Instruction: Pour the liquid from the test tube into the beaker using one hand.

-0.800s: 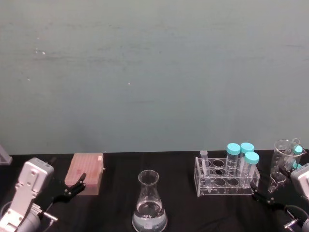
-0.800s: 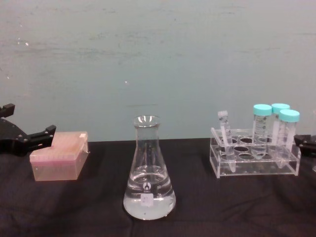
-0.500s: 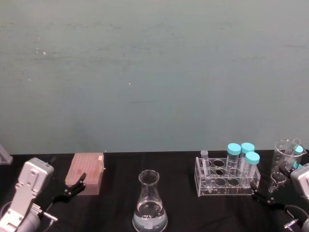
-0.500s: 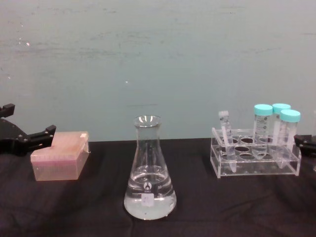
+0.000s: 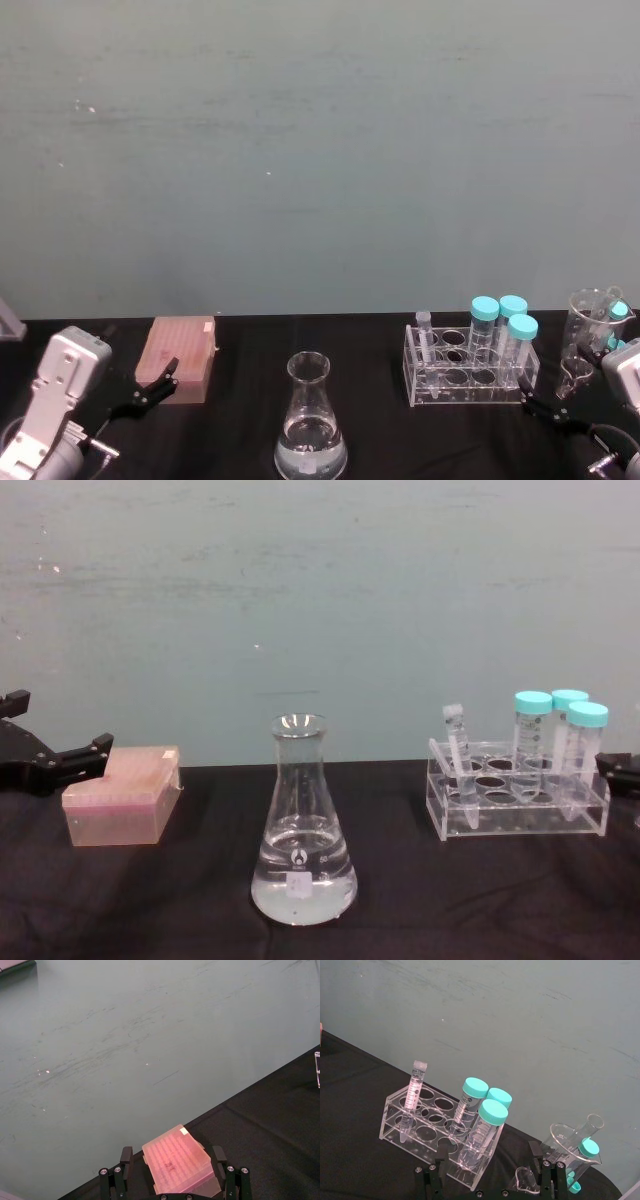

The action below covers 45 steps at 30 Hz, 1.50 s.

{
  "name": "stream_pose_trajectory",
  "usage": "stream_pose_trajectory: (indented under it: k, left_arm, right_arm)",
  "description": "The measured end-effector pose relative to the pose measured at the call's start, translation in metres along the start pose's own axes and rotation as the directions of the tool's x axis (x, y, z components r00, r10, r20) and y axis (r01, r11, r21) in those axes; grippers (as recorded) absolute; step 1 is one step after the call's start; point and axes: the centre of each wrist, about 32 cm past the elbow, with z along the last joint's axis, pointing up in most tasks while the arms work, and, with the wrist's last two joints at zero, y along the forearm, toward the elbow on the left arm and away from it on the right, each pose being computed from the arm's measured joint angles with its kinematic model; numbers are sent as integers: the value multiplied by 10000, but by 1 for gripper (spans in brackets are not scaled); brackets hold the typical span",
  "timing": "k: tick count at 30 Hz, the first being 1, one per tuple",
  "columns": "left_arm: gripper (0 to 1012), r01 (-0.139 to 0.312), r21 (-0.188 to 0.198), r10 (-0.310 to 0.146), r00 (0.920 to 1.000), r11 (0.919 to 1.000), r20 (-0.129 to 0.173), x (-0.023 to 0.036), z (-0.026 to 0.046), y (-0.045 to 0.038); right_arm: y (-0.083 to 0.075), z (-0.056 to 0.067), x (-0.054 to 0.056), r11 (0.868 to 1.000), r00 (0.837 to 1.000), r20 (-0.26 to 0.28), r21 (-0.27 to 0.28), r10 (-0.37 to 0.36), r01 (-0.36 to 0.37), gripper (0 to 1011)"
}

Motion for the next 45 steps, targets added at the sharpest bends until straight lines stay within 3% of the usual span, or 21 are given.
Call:
stream_pose_trajectory:
  k: [27,38,45]
  left_arm:
    - [1000,-1,0,1,10000,10000,0,0,0,0]
    - [1000,-1,0,1,10000,10000,-1,0,0,0]
    - [1000,0,1,0,10000,10000,0,0,0,0]
  right_arm:
    - [11,9,7,10000,10000,0,7,45,-45,1004]
    - [214,208,137,9953,9979,-198,767,616,-599,1004]
    - [350,287,149,9887,9932,-293,1034,1123,-1088,1004]
